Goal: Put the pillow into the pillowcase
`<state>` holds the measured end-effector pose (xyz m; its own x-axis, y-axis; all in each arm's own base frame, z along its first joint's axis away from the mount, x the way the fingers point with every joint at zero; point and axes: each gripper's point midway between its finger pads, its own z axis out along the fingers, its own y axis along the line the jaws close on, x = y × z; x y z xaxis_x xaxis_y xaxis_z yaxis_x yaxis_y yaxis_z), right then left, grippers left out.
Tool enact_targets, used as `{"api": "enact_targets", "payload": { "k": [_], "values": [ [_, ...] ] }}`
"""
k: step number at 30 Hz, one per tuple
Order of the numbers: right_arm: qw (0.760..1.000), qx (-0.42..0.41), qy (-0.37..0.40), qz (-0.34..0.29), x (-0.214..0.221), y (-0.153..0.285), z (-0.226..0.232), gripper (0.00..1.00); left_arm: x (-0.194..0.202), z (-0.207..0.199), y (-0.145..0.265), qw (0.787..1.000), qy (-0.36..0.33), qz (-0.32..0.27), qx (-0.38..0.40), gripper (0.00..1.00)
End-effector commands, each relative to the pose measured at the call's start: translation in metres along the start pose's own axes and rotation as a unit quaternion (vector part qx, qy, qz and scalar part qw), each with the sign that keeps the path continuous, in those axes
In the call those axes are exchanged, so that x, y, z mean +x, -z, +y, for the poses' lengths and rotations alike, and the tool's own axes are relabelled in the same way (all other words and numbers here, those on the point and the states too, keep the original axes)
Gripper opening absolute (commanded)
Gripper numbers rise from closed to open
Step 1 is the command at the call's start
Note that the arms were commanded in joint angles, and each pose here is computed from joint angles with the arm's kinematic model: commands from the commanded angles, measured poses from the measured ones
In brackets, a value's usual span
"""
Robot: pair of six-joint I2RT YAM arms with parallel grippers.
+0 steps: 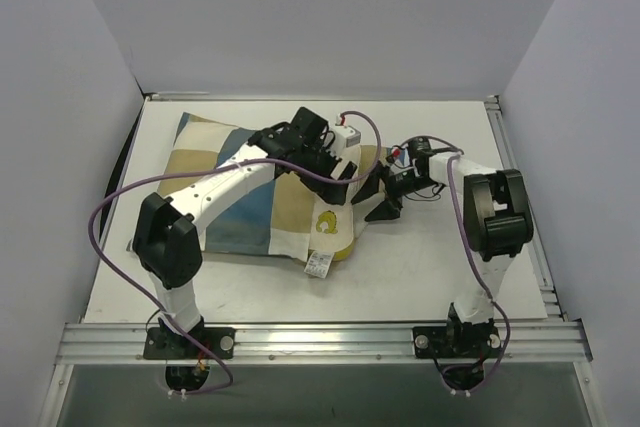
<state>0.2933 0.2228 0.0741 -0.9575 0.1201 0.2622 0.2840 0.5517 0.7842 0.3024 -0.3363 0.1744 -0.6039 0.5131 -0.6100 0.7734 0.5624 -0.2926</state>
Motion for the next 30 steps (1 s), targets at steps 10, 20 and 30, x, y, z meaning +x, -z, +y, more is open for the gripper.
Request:
{"api": "enact_targets", "payload": {
  "k": [10, 20, 30],
  "values": [
    [0.983, 0.124, 0.022, -0.134, -0.068, 0.042, -0.04, 0.43, -0.013, 0.013, -0.054, 0.972, -0.014, -0.008, -0.234, 0.97],
    [0.971, 0.211, -0.061, -0.096, -0.07, 0.012, -0.108, 0.48, 0.021, 0.066, -0.085, 0.926, 0.003, 0.048, -0.374, 0.97],
    [0.967, 0.238, -0.04, -0.086, -0.073, 0.025, -0.11, 0.5, -0.023, 0.021, -0.046, 0.998, 0.058, 0.002, -0.038, 0.0]
  ]
}}
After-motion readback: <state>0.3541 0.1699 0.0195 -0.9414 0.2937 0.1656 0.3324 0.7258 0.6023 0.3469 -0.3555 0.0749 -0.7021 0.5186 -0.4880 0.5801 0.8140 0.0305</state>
